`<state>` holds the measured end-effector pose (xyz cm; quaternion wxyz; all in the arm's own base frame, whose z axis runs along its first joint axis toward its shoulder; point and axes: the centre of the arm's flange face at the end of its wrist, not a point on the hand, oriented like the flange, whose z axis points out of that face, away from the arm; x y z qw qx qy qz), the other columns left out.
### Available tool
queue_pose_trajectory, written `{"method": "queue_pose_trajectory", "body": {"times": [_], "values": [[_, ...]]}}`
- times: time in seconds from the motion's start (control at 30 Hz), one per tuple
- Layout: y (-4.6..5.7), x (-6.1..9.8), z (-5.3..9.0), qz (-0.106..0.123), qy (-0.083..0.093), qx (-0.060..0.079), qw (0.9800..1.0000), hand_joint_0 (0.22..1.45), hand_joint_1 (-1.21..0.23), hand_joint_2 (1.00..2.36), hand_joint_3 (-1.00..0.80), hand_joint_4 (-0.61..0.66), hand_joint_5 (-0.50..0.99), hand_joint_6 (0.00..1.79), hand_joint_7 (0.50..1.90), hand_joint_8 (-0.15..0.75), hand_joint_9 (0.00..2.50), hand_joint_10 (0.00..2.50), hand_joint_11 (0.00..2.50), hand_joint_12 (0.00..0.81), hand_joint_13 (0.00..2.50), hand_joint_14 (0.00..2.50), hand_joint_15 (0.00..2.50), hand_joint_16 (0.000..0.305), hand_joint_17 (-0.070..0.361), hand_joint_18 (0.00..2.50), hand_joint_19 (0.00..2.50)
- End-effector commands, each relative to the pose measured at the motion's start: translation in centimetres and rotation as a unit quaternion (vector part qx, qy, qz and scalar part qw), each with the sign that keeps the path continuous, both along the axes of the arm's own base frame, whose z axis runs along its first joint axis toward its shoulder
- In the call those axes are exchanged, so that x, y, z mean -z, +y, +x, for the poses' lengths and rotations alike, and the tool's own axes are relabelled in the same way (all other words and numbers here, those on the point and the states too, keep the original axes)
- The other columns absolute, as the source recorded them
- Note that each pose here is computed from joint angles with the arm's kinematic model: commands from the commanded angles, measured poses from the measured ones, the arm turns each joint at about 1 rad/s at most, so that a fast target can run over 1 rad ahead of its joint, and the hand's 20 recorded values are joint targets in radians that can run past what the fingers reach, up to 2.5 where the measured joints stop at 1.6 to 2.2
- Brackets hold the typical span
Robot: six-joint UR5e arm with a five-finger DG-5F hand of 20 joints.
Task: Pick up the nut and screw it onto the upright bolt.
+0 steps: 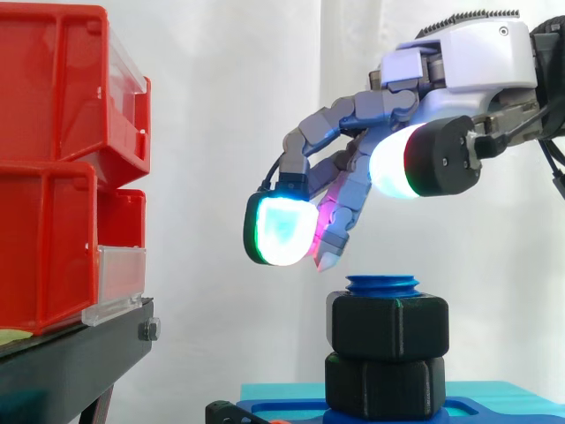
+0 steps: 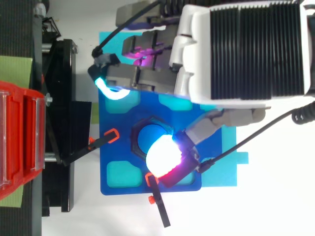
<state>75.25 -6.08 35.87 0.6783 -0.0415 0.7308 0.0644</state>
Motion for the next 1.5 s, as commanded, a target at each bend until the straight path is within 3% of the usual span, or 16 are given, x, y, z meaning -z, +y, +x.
{"method": "queue_pose_trajectory", "body": {"times": [0.0, 0.1, 0.13, 0.27, 0.57, 0.97, 1.47], "values": [[1.0, 0.2, 0.2, 0.000, -0.004, 0.000, 1.0000, 0.48, -0.28, 1.00, -0.50, 0.22, -0.06, 0.50, 0.79, 0.231, 0.94, 0.00, 0.00, 0.216, 0.78, 0.00, 0.00, 0.028, 0.062, 0.43, 0.00], [1.4, 0.1, 0.2, 0.001, -0.006, -0.002, 1.0000, 0.48, -0.27, 1.00, -0.50, 0.21, -0.07, 0.50, 0.77, 0.230, 0.93, 0.00, 0.00, 0.214, 0.77, 0.00, 0.00, 0.028, 0.063, 0.42, 0.00], [2.2, 0.2, 0.3, 0.001, -0.006, -0.006, 1.0000, 0.48, -0.27, 1.00, -0.50, 0.21, -0.07, 0.50, 0.76, 0.229, 0.93, 0.00, 0.00, 0.214, 0.77, 0.00, 0.00, 0.028, 0.062, 0.41, 0.00], [2.9, 0.2, 0.3, 0.000, -0.005, -0.005, 1.0000, 0.48, -0.27, 1.00, -0.50, 0.21, -0.07, 0.50, 0.77, 0.229, 0.92, 0.00, 0.00, 0.217, 0.76, 0.00, 0.00, 0.028, 0.063, 0.41, 0.00], [3.9, 0.8, 0.2, -0.001, 0.001, -0.006, 1.0000, 0.48, -0.27, 1.00, -0.50, 0.22, -0.06, 0.50, 0.81, 0.231, 0.91, 0.00, 0.00, 0.219, 0.76, 0.00, 0.00, 0.028, 0.063, 0.40, 0.00], [3.8, 1.9, -0.1, -0.002, 0.013, -0.008, 0.9999, 0.48, -0.28, 1.00, -0.50, 0.23, -0.06, 0.50, 0.85, 0.237, 0.91, 0.00, 0.00, 0.217, 0.76, 0.00, 0.00, 0.028, 0.063, 0.40, 0.00], [3.5, 2.0, -0.2, 0.000, 0.016, -0.007, 0.9998, 0.48, -0.28, 1.00, -0.50, 0.26, -0.04, 0.50, 0.93, 0.238, 0.92, 0.00, 0.00, 0.213, 0.79, 0.00, 0.00, 0.029, 0.065, 0.42, 0.00]]}}
